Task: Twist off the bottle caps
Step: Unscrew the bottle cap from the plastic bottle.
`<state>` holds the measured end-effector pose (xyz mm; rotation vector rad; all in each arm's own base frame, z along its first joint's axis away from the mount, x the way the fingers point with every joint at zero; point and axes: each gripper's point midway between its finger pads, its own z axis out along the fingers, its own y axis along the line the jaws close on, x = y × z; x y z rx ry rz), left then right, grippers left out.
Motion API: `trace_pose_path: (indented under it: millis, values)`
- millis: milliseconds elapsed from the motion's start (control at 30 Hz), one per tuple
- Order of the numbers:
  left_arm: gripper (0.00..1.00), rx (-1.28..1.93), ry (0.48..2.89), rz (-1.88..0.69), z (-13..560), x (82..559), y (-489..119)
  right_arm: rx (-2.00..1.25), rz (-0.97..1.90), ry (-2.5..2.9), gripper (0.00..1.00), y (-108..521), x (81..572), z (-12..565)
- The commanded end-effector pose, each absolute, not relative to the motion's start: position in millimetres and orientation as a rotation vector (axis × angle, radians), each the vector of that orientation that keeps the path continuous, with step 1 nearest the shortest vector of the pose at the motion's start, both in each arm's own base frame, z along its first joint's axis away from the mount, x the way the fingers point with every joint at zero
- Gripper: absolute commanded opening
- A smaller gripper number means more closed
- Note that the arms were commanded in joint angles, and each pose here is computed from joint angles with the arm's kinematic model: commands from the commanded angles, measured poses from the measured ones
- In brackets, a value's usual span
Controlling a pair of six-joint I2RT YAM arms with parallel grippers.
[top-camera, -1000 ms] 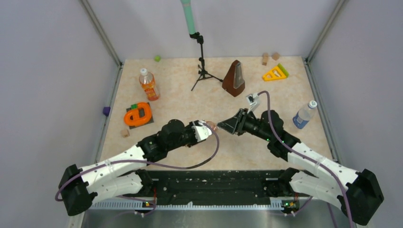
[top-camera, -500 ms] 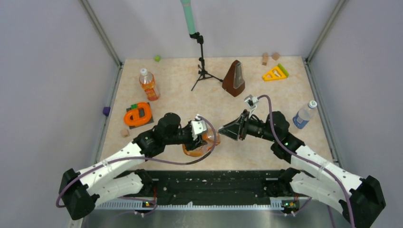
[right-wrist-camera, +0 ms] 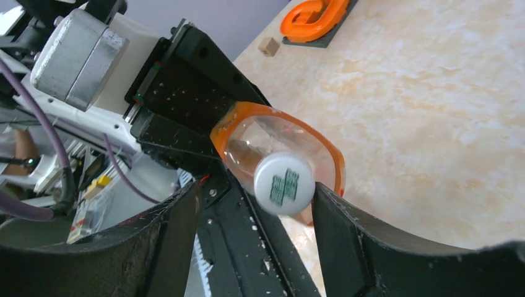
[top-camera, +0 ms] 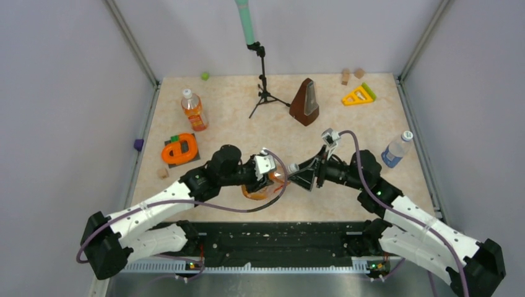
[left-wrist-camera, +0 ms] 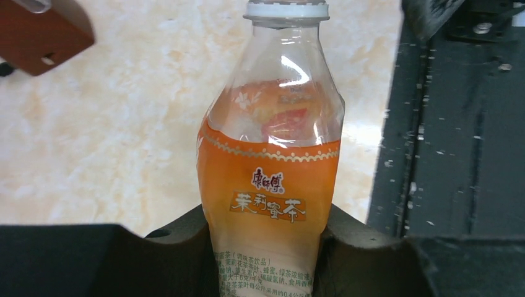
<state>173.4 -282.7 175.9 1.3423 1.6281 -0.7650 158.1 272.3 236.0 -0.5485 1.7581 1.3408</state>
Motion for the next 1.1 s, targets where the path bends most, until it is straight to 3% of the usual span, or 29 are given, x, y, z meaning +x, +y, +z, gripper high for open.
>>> trace_pose_path:
  millis: [0,167,633,1067]
  values:
    - [0.00,1.221,1.564,-0.530,188.0,211.5,-269.1,-0.420,1.310,1.728,0.65,264.5,167.5,265.1]
    - [0.00,1.171,1.485,-0.407,195.0,219.6,-257.7,-0.292,1.241,1.794,0.64,255.7,182.0,263.9]
    - [0.00,1.175,1.358,-0.113,199.8,225.6,-253.8,-0.156,1.400,1.810,0.59,276.4,193.4,269.0]
    - [0.00,1.182,1.332,-0.075,200.8,224.9,-252.4,-0.043,1.389,1.804,0.60,270.3,203.1,268.3]
